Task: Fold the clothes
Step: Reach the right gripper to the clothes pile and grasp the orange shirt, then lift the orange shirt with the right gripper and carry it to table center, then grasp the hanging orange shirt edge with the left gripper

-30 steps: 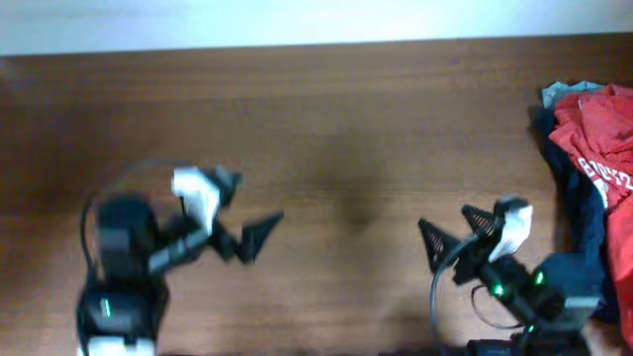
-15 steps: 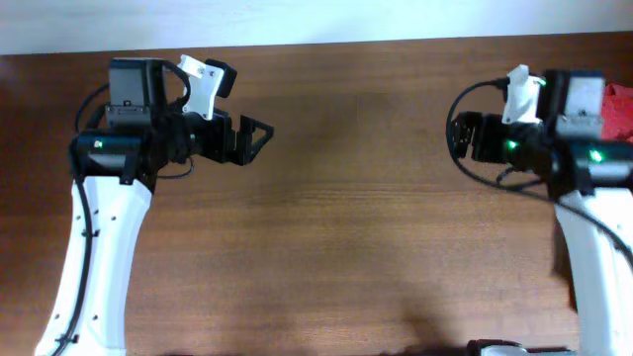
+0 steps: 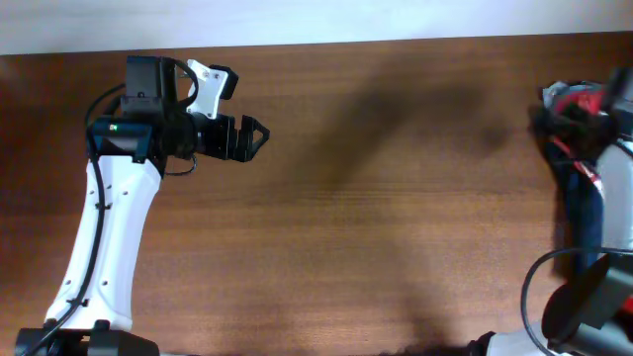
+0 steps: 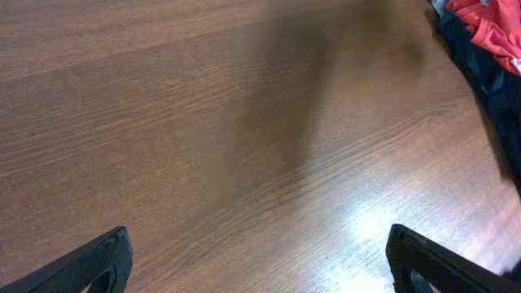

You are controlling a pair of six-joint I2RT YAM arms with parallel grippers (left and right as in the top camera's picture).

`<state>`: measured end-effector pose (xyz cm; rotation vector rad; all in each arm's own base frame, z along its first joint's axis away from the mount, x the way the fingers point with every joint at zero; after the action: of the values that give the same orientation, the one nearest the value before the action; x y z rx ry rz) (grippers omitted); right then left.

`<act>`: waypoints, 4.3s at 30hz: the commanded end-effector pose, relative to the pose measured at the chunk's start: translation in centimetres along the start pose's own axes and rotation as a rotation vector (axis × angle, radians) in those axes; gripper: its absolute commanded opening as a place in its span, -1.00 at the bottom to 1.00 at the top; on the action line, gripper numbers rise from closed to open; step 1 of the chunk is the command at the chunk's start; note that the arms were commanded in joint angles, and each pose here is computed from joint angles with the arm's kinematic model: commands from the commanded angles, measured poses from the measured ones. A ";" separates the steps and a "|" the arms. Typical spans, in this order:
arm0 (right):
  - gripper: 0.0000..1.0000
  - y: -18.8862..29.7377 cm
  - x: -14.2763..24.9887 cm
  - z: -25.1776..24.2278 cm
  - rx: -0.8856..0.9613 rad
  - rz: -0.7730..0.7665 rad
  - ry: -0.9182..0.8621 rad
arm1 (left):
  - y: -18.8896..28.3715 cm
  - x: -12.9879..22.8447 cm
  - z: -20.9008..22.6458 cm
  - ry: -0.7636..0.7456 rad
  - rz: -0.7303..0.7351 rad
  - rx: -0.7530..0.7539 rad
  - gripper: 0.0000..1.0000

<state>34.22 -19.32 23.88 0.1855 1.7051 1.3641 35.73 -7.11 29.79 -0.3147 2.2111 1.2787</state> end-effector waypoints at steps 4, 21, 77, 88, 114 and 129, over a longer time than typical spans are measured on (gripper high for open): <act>1.00 -0.9 -4.9 -7.2 0.025 -0.191 -0.206 | 0.2 -0.2 0.1 -0.007 0.000 -0.026 0.99; -0.10 -13.8 -5.5 -10.7 -0.104 -0.057 -0.234 | 0.3 -0.1 0.9 -0.006 0.003 -0.110 0.99; -0.92 35.8 5.2 22.7 -1.051 -0.299 0.780 | 6.7 -3.5 -1.9 -0.033 -0.282 0.108 0.99; -0.92 34.9 6.0 22.1 -1.001 -0.230 0.795 | 3.5 -3.3 -10.4 -0.362 -0.271 0.235 0.99; -0.92 46.8 3.4 19.7 -1.186 -0.762 0.522 | 5.8 -2.1 -3.9 -0.094 -0.208 0.030 0.99; -0.92 46.2 3.0 19.4 -1.100 -0.794 0.540 | -5.1 0.2 -6.9 -0.162 0.087 0.158 0.99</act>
<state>27.87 14.05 61.06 -1.4226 0.9239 1.6029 35.30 -14.45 29.23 -0.1204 2.2005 1.1558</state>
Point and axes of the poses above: each gripper's point midway between its finger pads, its own y axis back along the fingers, its own z axis along the line the jaws close on, x = y × z, the point moved 8 cm from there along y, back along the fingers, and after that the axes turned 6 degrees about y, right-handed, at the moved point
